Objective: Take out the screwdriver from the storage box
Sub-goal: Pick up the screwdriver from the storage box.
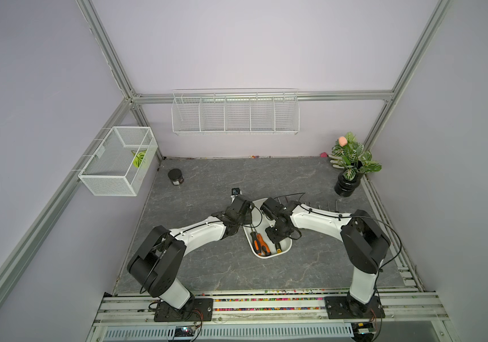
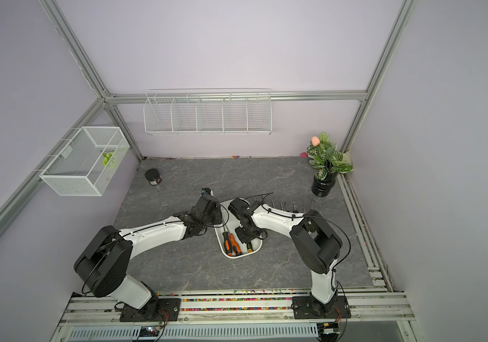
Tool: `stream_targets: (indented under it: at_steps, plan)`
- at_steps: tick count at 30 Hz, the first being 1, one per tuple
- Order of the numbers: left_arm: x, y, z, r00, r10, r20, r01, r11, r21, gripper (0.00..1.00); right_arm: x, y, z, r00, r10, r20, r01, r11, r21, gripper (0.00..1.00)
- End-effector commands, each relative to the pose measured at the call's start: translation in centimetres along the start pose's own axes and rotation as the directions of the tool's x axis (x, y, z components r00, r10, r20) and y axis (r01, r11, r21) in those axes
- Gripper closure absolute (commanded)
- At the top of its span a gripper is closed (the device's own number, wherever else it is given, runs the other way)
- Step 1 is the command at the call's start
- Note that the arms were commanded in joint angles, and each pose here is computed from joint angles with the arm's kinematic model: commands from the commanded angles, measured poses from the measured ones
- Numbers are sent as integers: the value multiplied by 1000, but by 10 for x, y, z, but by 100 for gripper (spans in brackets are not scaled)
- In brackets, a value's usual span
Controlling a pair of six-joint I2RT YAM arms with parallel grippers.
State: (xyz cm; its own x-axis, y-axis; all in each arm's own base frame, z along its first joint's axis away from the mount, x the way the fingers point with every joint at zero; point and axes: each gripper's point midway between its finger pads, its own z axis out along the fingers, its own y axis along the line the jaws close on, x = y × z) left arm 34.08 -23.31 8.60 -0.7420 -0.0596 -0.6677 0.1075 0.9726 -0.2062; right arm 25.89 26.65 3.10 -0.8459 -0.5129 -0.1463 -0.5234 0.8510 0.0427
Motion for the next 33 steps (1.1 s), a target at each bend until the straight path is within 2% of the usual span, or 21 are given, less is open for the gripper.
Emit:
stream_targets:
  at_steps: [1,6,9,18,23,33]
  plan:
    - [-6,2,-3,999,35,21,-35,999,-18,100,15,-6,2,998,0,-60,0,1000,5,83]
    - [-4,3,0,999,38,16,-38,999,-24,100,9,2,-17,1000,7,-4,-7,1000,-28,96]
    - [-4,3,1,999,40,14,-40,999,-28,100,4,6,-30,999,5,34,-3,999,-44,100]
    - [-4,2,2,999,43,8,-43,999,-31,100,-12,18,-57,993,5,117,8,994,-110,100]
    - [-4,2,3,999,47,4,-47,998,-35,100,-23,22,-85,981,30,193,5,984,-177,100]
    - [-5,-1,5,999,50,-4,-50,998,-25,100,-26,-11,-145,946,110,305,-37,971,-237,100]
